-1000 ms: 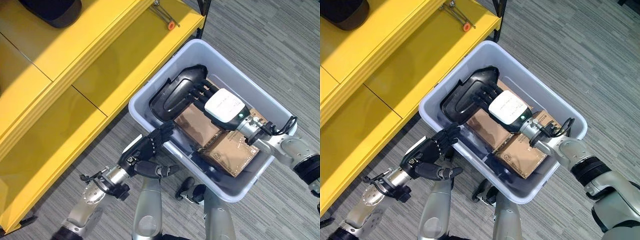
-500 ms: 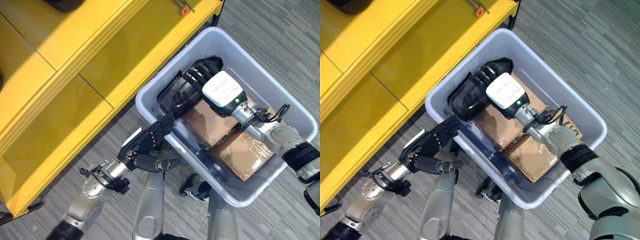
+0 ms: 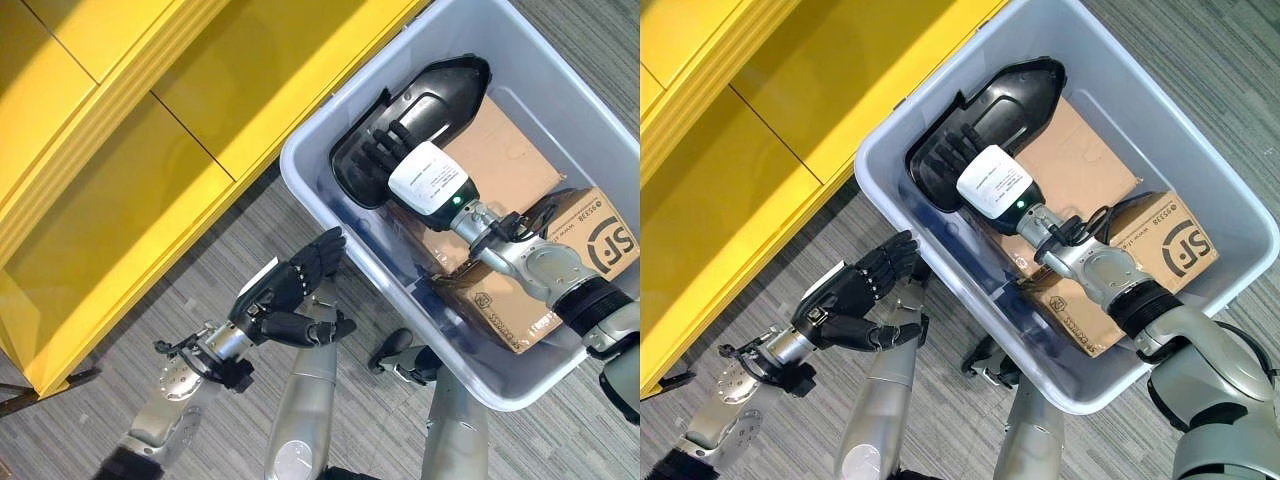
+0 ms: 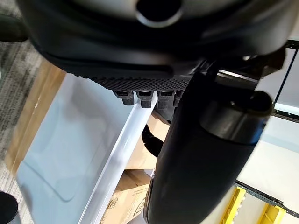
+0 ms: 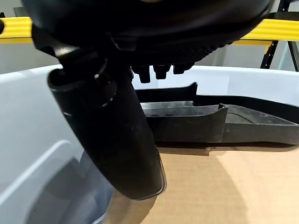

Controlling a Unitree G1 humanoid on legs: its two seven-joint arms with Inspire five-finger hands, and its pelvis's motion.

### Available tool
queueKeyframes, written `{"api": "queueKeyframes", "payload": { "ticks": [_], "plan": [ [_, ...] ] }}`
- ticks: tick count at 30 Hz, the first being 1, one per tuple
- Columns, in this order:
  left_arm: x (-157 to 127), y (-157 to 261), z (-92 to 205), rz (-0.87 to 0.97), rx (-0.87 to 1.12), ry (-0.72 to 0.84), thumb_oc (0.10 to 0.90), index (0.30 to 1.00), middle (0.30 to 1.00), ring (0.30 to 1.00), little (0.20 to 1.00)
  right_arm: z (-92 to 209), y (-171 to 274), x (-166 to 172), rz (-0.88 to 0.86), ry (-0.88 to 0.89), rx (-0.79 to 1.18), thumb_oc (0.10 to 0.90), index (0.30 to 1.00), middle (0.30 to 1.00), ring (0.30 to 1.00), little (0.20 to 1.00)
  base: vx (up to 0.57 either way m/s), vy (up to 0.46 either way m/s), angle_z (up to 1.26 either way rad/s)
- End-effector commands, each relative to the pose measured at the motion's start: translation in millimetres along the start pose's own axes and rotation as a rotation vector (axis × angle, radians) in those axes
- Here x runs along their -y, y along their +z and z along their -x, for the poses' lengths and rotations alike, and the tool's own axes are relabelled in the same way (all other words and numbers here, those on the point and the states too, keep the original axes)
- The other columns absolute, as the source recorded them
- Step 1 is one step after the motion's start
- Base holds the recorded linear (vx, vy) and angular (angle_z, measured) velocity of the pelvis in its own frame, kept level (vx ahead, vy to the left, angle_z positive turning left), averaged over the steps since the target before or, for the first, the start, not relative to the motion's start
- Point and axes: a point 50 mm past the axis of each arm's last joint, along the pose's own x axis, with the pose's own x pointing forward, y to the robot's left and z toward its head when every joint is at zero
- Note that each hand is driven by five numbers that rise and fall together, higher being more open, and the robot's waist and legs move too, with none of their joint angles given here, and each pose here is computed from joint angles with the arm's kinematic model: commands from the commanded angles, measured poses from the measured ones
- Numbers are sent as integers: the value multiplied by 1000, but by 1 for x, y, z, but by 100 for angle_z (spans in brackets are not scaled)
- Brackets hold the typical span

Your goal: Move parts from the plastic box to the shelf.

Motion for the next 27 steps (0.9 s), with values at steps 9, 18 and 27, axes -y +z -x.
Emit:
{"api": "queueKeyframes", "payload": {
  "ticks": [9, 18, 27],
  "plan": [
    [15, 36, -9, -49, 240, -35, 900, 1000, 1000, 1000, 1000, 6, -76, 25, 220, -92, -398, 900, 1000, 1000, 1000, 1000, -4, 18, -1],
    [16, 39, -12, -31, 244, -80, 900, 1000, 1000, 1000, 1000, 17, -99, 17, 234, 7, -528, 900, 1000, 1000, 1000, 1000, -8, 45, -2],
    [19, 37, -12, -14, 232, -109, 900, 1000, 1000, 1000, 1000, 6, -107, 32, 273, 6, -536, 900, 1000, 1000, 1000, 1000, 20, 19, 0]
  ]
}}
